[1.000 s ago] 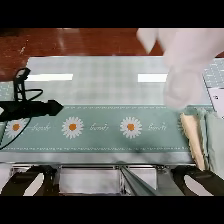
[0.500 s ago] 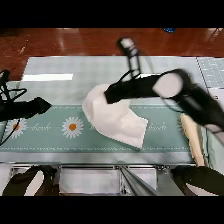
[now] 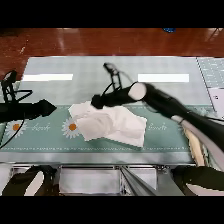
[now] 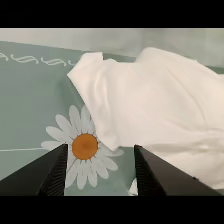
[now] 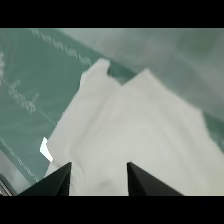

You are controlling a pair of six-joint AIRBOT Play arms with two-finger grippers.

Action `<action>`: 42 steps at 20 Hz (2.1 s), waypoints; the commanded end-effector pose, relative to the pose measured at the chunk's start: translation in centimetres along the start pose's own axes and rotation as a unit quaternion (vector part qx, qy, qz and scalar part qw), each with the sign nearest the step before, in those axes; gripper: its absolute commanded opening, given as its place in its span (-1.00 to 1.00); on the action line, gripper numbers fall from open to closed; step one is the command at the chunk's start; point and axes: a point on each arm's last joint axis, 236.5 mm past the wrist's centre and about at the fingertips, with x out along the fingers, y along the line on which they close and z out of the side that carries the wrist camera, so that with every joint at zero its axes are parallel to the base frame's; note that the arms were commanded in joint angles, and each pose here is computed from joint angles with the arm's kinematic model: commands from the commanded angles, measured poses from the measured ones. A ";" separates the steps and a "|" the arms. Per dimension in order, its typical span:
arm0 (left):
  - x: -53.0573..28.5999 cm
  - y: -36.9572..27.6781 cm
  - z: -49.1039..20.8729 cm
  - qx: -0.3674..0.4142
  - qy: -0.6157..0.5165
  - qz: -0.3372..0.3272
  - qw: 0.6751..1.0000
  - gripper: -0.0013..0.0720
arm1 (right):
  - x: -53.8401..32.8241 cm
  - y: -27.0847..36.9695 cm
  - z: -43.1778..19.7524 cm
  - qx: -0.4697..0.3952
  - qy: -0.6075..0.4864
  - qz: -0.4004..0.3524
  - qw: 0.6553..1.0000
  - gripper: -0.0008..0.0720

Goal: Fold the shirts.

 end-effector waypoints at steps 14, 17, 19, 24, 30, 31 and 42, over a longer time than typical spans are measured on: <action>7.1 -9.2 -9.5 -0.032 0.123 -0.251 0.960 0.42 | -20.6 -22.6 -15.9 0.288 -0.012 -0.210 0.934 0.13; 10.7 -10.2 -9.8 -0.017 0.121 -0.227 0.966 0.35 | -17.6 -21.8 -19.1 0.306 0.025 -0.184 0.934 0.13; 11.6 -10.8 -10.5 -0.007 0.145 -0.228 0.963 -0.89 | -16.1 -21.2 -21.4 0.308 0.055 -0.175 0.934 0.13; 10.4 -11.8 -8.5 0.020 0.140 -0.255 0.957 -0.91 | -12.6 -19.2 -22.6 0.310 0.061 -0.135 0.939 0.13; 9.7 -12.0 -7.5 0.020 0.137 -0.265 0.954 -0.91 | -7.8 -17.9 -23.5 0.328 0.098 -0.094 0.935 0.13; 9.7 -12.0 -7.5 0.020 0.137 -0.265 0.954 -0.91 | -7.1 -17.6 -22.8 0.335 0.086 -0.078 0.935 0.11; -0.6 -12.9 8.3 0.040 -0.043 -0.288 0.956 -0.91 | -15.6 -6.9 0.4 0.055 -0.077 0.017 0.995 -0.93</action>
